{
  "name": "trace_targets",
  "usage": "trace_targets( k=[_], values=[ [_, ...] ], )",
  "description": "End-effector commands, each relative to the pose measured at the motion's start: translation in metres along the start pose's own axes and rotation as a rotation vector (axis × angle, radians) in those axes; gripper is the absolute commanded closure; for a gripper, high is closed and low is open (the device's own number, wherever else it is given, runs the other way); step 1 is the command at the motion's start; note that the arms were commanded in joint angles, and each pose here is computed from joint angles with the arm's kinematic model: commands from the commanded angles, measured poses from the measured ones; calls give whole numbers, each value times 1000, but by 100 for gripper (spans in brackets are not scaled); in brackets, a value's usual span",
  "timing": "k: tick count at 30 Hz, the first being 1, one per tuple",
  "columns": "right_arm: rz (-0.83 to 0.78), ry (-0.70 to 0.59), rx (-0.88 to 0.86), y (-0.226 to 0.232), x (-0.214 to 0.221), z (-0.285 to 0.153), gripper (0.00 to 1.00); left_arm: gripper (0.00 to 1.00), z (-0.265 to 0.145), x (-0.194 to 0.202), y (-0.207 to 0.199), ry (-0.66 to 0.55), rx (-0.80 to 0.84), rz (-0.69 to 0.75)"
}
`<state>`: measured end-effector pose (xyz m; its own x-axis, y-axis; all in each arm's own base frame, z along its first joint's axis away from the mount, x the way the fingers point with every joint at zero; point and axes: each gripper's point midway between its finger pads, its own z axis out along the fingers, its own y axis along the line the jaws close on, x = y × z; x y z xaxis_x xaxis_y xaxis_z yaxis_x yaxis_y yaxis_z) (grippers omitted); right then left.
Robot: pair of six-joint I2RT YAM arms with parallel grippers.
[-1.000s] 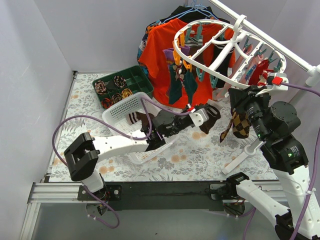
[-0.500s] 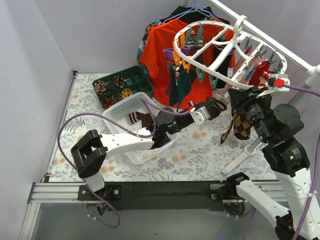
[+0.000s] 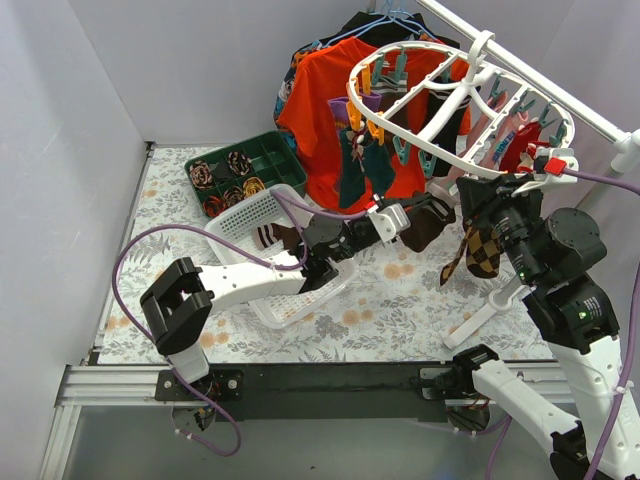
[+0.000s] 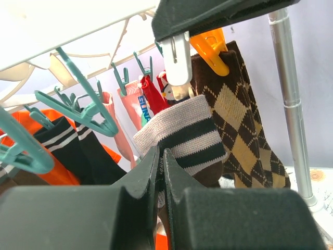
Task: Clip the socks to the hanger
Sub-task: Clamp the sock onto the hanger.
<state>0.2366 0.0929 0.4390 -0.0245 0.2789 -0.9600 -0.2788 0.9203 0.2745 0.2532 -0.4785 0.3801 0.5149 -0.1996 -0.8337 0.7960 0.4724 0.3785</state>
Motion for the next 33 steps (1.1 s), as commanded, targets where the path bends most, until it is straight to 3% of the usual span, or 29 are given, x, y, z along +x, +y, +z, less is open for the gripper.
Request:
trace_targets(
  k=[1, 33],
  values=[
    [-11, -44, -22, 4, -10, -2, 99, 100, 0, -45, 16, -109, -12, -19],
    [-1, -20, -94, 17, -3, 1, 99, 100, 13, -57, 23, -157, -5, -53]
  ],
)
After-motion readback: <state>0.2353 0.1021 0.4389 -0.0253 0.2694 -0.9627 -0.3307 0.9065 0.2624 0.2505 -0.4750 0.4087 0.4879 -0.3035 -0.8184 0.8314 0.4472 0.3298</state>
